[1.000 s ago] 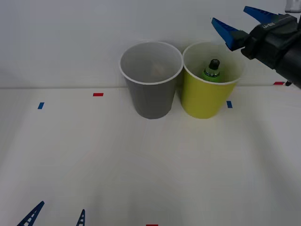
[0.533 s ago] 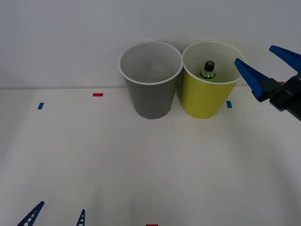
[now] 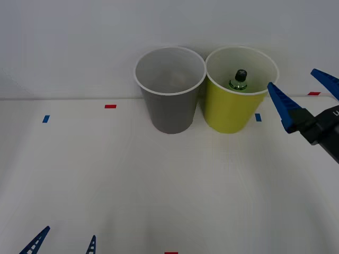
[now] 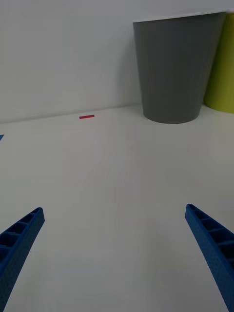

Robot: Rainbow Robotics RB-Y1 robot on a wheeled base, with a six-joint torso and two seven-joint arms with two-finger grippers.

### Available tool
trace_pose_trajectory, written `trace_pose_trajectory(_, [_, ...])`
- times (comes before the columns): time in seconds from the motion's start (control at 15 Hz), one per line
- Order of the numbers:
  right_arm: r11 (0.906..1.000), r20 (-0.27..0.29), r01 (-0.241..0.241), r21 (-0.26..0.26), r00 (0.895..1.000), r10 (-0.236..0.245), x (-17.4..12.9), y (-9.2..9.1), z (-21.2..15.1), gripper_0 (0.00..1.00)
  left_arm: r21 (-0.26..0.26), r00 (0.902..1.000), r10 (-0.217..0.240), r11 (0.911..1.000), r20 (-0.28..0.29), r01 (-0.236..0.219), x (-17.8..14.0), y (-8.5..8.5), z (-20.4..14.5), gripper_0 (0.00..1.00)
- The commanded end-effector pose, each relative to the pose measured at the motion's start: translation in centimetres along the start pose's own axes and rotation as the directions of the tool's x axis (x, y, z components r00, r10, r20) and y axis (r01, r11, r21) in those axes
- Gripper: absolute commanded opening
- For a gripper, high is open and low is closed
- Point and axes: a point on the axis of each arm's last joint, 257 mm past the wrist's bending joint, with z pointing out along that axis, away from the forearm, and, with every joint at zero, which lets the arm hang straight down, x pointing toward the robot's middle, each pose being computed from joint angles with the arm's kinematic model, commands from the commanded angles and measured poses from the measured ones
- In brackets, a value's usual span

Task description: Put cans in the gray bin and PET bottles in the light green bin.

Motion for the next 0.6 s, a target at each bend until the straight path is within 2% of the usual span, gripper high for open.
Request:
trace_pose_trajectory(0.07, [0.9967,0.059,-0.004,0.081,0.998,-0.001,2.7,-0.6,0.0,0.93,0.0,1.0,0.0,1.0,0.0,0.0,0.0,0.0,0.0,1.0])
trace_pose_trajectory(0.2, [0.9923,0.079,0.007,0.124,0.997,-0.017,4.7,-1.0,-0.8,0.93,0.0,1.0,0.0,1.0,0.0,0.0,0.0,0.0,0.0,1.0])
trace_pose_trajectory(0.47, [0.9787,0.081,-0.023,0.204,0.997,0.006,9.6,-1.9,-3.7,0.93,0.0,1.0,0.0,1.0,0.0,0.0,0.0,0.0,0.0,1.0])
trace_pose_trajectory(0.6, [0.9691,0.089,-0.001,0.247,0.996,-0.022,12.7,-2.7,-5.0,0.93,0.0,1.0,0.0,1.0,0.0,0.0,0.0,0.0,0.0,1.0])
